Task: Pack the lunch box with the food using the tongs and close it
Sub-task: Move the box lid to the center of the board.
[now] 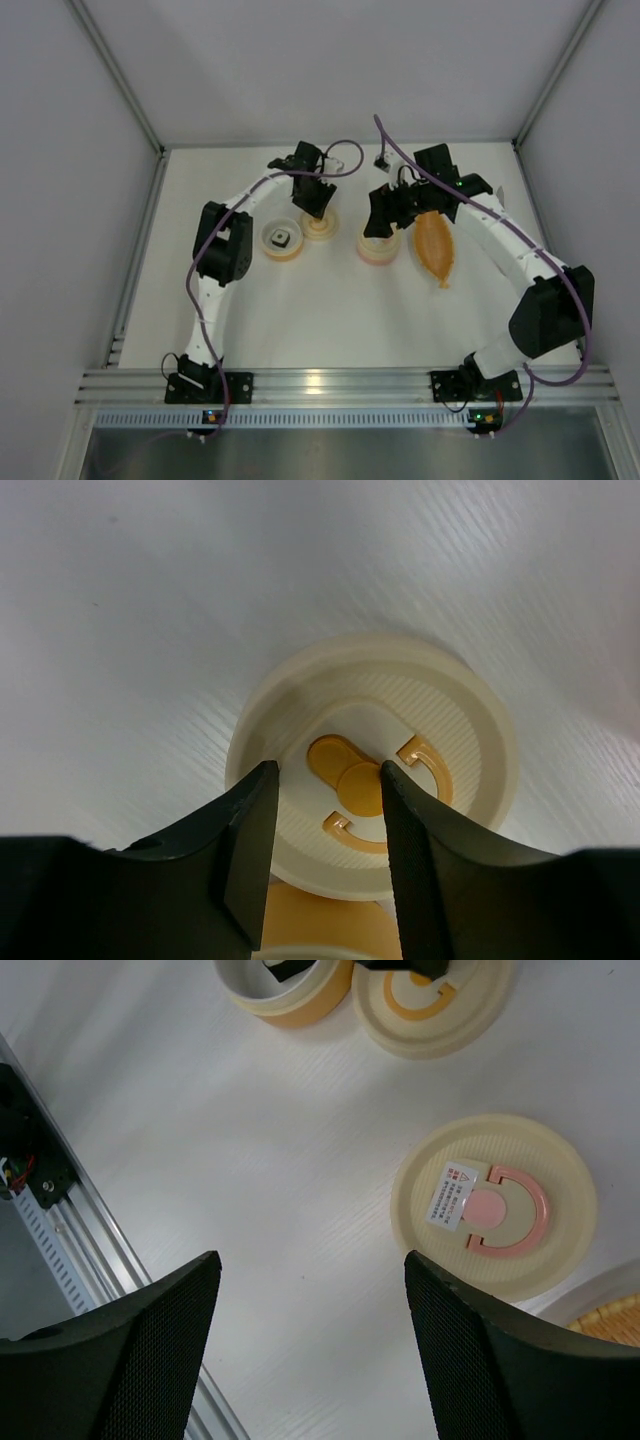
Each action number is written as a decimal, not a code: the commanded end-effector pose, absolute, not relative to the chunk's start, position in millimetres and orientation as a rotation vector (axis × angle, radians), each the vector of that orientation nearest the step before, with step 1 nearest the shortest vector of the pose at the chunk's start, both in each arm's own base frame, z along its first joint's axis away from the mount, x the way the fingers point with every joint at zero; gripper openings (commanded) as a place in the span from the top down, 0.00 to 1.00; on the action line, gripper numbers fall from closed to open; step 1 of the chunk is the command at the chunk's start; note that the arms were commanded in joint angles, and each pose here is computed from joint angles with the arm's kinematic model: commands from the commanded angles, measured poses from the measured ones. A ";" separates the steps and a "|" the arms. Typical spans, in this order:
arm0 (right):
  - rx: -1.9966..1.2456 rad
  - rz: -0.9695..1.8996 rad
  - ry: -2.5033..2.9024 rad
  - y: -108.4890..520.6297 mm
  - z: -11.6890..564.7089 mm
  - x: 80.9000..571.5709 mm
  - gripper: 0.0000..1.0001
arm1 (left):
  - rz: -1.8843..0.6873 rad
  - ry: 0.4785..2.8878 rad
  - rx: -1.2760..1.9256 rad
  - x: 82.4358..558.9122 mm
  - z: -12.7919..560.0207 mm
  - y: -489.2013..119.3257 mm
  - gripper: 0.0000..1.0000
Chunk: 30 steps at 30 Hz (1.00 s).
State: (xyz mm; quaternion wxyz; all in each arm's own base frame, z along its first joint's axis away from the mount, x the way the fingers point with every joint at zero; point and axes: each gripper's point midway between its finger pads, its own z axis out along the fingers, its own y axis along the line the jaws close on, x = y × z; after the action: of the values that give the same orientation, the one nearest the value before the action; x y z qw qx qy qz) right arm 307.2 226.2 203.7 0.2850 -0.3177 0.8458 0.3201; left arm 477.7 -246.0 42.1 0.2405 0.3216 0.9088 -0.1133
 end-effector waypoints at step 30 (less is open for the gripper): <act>-0.809 0.761 2.221 190.0 232.2 305.3 0.26 | -0.345 2.326 1.062 304.5 116.7 -203.2 0.22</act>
State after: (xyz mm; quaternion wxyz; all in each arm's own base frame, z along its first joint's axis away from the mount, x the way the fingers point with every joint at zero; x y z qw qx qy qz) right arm 307.5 202.4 211.7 0.2988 -0.3081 0.8531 0.2968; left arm 295.0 -202.9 92.4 0.1998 0.3265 0.9132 -0.1396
